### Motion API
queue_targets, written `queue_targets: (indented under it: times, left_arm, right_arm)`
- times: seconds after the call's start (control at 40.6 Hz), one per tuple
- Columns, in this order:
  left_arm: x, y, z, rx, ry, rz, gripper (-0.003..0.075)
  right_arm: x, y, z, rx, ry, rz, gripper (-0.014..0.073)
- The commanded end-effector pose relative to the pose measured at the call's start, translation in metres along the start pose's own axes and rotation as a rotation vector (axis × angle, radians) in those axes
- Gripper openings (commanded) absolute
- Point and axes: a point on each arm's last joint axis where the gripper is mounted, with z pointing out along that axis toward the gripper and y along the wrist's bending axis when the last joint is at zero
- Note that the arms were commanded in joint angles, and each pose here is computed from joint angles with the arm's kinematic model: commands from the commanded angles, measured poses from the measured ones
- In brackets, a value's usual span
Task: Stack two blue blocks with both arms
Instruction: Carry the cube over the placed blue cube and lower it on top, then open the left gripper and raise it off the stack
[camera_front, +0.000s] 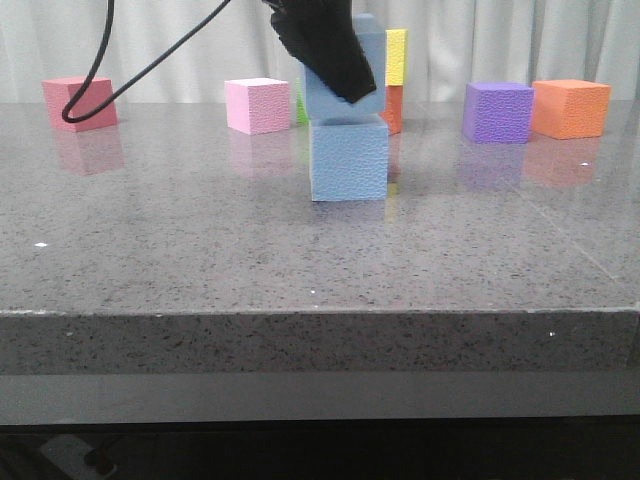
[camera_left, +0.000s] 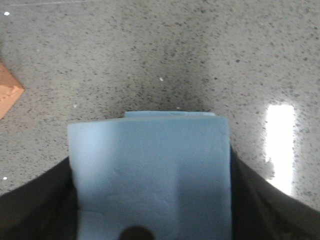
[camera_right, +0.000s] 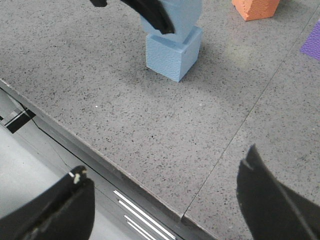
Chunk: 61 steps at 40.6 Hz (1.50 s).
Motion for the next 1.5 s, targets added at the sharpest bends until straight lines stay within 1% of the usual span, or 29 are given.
queue_targets:
  times: [0.0, 0.221, 0.32, 0.369, 0.443, 0.492, 0.566, 0.763, 0.861, 1.082, 1.156, 1.279, 1.378, 1.476]
  left_arm:
    - [-0.015, -0.003, -0.032, -0.059, -0.085, 0.019, 0.0365]
    - [-0.015, -0.002, -0.023, -0.041, -0.096, 0.015, 0.037]
    - [-0.015, 0.001, -0.021, -0.07, -0.096, 0.019, 0.0384]
    - [-0.016, 0.003, -0.021, -0.085, -0.103, 0.019, 0.0408]
    - [-0.016, 0.003, -0.021, -0.091, -0.107, 0.019, 0.0475]
    - [-0.016, 0.003, -0.021, -0.091, -0.107, 0.019, 0.0534]
    - [-0.016, 0.003, -0.021, -0.091, -0.107, 0.019, 0.0576]
    - [-0.016, 0.002, -0.022, -0.081, -0.103, 0.019, 0.058]
    - [-0.017, 0.001, -0.029, -0.09, -0.112, 0.02, 0.0579]
    - [-0.023, -0.005, -0.065, -0.144, -0.155, 0.024, 0.0578]
    - [-0.025, -0.008, -0.079, -0.164, -0.176, 0.004, 0.0578]
    - [-0.027, -0.014, -0.105, -0.194, -0.213, -0.064, 0.0573]
    - [-0.027, -0.022, -0.125, -0.178, -0.236, -0.225, 0.0561]
    - [-0.028, -0.03, -0.147, -0.189, -0.266, -0.275, 0.0543]
  right_arm:
    - [-0.012, -0.001, -0.005, 0.016, -0.086, 0.0, 0.0593]
    - [-0.012, -0.001, -0.005, 0.016, -0.086, 0.0, 0.0593]
    - [-0.012, -0.001, -0.005, 0.016, -0.086, 0.0, 0.0593]
    - [-0.012, -0.001, -0.005, 0.016, -0.086, 0.0, 0.0593]
    - [-0.012, -0.001, -0.005, 0.016, -0.086, 0.0, 0.0593]
    - [-0.012, -0.001, -0.005, 0.016, -0.086, 0.0, 0.0593]
    - [-0.012, -0.001, -0.005, 0.016, -0.086, 0.0, 0.0593]
    - [-0.012, -0.001, -0.005, 0.016, -0.086, 0.0, 0.0593]
    - [-0.012, -0.001, -0.005, 0.016, -0.086, 0.0, 0.0593]
    - [-0.012, -0.001, -0.005, 0.016, -0.086, 0.0, 0.0593]
    - [-0.012, -0.001, -0.005, 0.016, -0.086, 0.0, 0.0593]
    - [-0.012, -0.001, -0.005, 0.016, -0.086, 0.0, 0.0593]
    - [-0.012, -0.001, -0.005, 0.016, -0.086, 0.0, 0.0593]
    - [-0.012, -0.001, -0.005, 0.016, -0.086, 0.0, 0.0593]
